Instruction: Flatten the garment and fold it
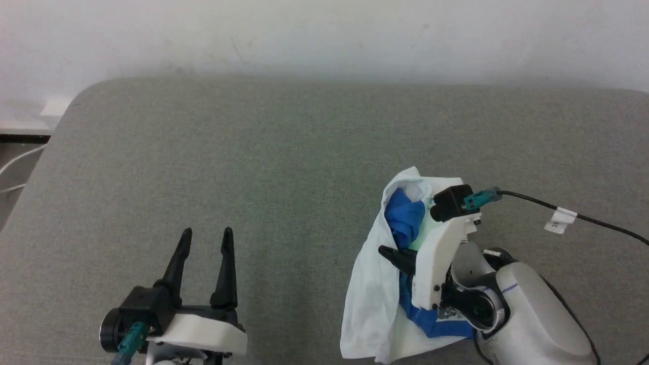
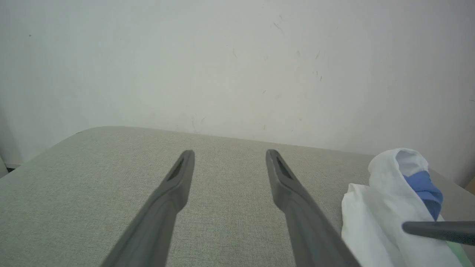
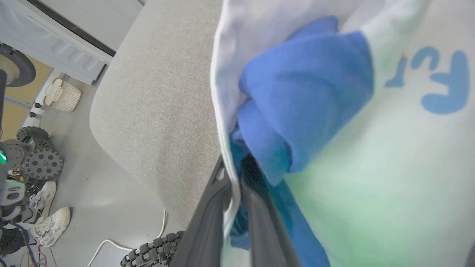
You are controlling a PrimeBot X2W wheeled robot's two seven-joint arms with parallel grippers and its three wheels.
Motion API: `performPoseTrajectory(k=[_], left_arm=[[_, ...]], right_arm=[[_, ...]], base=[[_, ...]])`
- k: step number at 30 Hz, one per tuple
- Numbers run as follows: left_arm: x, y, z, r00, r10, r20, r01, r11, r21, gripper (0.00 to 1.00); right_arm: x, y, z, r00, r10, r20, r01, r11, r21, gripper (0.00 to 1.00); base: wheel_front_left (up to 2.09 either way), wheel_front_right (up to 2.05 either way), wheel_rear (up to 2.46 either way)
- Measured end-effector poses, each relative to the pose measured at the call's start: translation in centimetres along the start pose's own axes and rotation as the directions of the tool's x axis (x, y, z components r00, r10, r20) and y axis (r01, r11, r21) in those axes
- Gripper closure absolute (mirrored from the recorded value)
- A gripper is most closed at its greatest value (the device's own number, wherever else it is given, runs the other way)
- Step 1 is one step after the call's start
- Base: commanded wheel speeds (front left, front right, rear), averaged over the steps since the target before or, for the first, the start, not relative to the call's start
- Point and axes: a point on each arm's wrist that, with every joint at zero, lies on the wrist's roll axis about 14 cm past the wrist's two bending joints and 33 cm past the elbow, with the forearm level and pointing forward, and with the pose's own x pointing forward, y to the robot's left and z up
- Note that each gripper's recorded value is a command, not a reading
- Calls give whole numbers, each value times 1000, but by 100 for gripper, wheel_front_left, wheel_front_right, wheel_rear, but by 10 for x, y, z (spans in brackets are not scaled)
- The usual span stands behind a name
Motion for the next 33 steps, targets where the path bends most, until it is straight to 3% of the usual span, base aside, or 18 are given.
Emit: performPoseTrajectory(k=[1, 2, 3, 4, 8, 13, 19, 22, 26, 29, 33], left_arm=[[2, 0, -1, 1000, 0, -2, 0, 1000, -1, 0], [4, 0, -2, 1000, 1, -4, -1, 1000, -4, 0], [6, 0, -2, 1000, 2, -5, -2, 1000, -5, 0], [8, 1, -3, 1000, 3, -8, -3, 1000, -6, 0], [12, 3, -10, 1000, 11, -27, -11, 1000, -3, 0], [16, 7, -16, 999, 29, -42, -29, 1000, -2, 0], [18, 6, -13, 999, 30, -32, -30, 1000, -3, 0], [19, 4, -10, 999, 26, -23, -26, 1000, -4, 0], [20, 2, -8, 1000, 21, -14, -21, 1000, -7, 0], [20, 1, -7, 1000, 24, -12, -24, 1000, -7, 0], [19, -2, -7, 1000, 15, -11, -15, 1000, -10, 0]], right_arm=[[5, 0, -3, 1000, 2, -11, -2, 1000, 2, 95], [10, -1, -5, 1000, -1, -18, 1, 1000, -1, 65], [14, -4, -7, 1000, -8, -22, 8, 1000, -2, 16], [19, -7, -10, 999, -14, -32, 14, 1000, 1, 0], [34, -12, -19, 998, -22, -55, 21, 1000, -23, 0], [45, 3, -1, 999, 22, 44, -16, 993, -118, 0], [30, 21, 34, 970, 94, 225, -9, 937, -349, 0], [13, 27, 58, 928, 139, 345, 23, 905, -424, 0], [-24, 22, 101, 811, 165, 561, 148, 870, -470, 0], [-50, 3, 112, 745, 109, 658, 235, 880, -412, 0], [-80, -29, 109, 700, -16, 714, 334, 891, -308, 0]], base=[[0, 0, 0], [0, 0, 0], [0, 0, 0], [0, 0, 0], [0, 0, 0], [0, 0, 0], [0, 0, 0], [0, 0, 0], [0, 0, 0], [0, 0, 0], [0, 0, 0]])
